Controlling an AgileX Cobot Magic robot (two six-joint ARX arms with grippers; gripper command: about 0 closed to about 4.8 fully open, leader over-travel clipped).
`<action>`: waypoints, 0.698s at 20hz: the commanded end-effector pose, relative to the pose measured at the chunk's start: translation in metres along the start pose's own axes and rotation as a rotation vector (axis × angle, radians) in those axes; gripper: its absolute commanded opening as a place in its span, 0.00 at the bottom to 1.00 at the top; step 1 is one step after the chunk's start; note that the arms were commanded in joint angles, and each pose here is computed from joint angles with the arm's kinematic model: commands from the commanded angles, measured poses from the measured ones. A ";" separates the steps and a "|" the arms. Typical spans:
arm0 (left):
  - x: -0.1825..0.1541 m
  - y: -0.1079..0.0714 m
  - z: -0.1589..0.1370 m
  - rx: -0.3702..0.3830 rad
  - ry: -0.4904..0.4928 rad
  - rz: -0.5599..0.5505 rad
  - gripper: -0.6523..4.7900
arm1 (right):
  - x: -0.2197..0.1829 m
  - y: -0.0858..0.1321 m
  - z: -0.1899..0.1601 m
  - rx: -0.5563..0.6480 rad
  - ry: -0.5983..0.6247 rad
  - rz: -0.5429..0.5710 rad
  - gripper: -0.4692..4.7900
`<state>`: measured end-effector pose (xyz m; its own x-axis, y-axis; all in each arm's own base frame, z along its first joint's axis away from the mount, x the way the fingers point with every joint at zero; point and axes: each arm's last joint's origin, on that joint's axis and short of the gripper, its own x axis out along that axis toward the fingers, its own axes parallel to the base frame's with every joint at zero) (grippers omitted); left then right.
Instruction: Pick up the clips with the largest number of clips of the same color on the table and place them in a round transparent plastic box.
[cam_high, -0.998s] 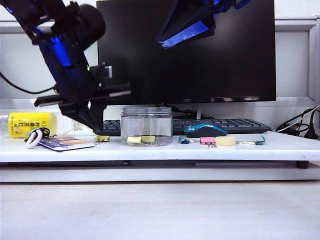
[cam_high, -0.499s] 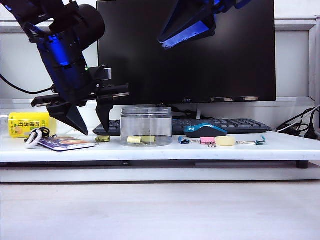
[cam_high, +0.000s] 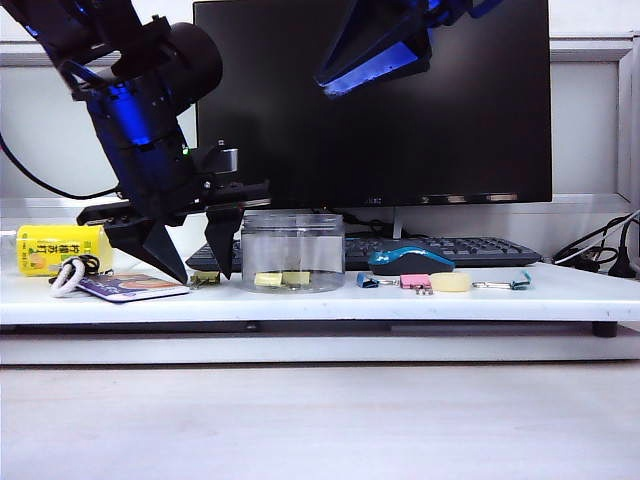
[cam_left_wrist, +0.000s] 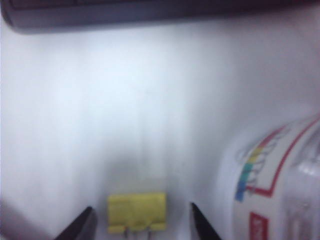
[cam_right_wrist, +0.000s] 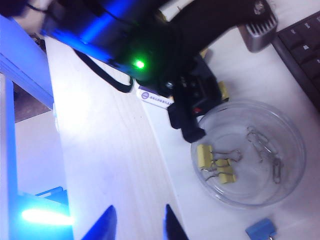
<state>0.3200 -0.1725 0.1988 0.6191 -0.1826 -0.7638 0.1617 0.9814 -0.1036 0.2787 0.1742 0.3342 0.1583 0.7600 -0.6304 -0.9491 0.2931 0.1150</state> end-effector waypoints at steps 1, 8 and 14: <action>0.005 0.000 -0.002 0.012 0.008 0.011 0.57 | -0.002 0.001 0.001 0.001 -0.006 0.005 0.33; 0.005 0.000 -0.003 0.040 0.012 0.028 0.45 | -0.002 0.002 0.001 0.002 -0.006 0.005 0.33; 0.005 0.001 -0.003 0.052 0.005 0.049 0.32 | -0.002 0.002 0.001 0.002 -0.006 0.005 0.33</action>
<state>0.3222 -0.1727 0.1961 0.6387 -0.1427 -0.7561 0.1683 0.9848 -0.0436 0.2783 0.1739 0.3338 0.1538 0.7578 -0.6341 -0.9484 0.2933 0.1205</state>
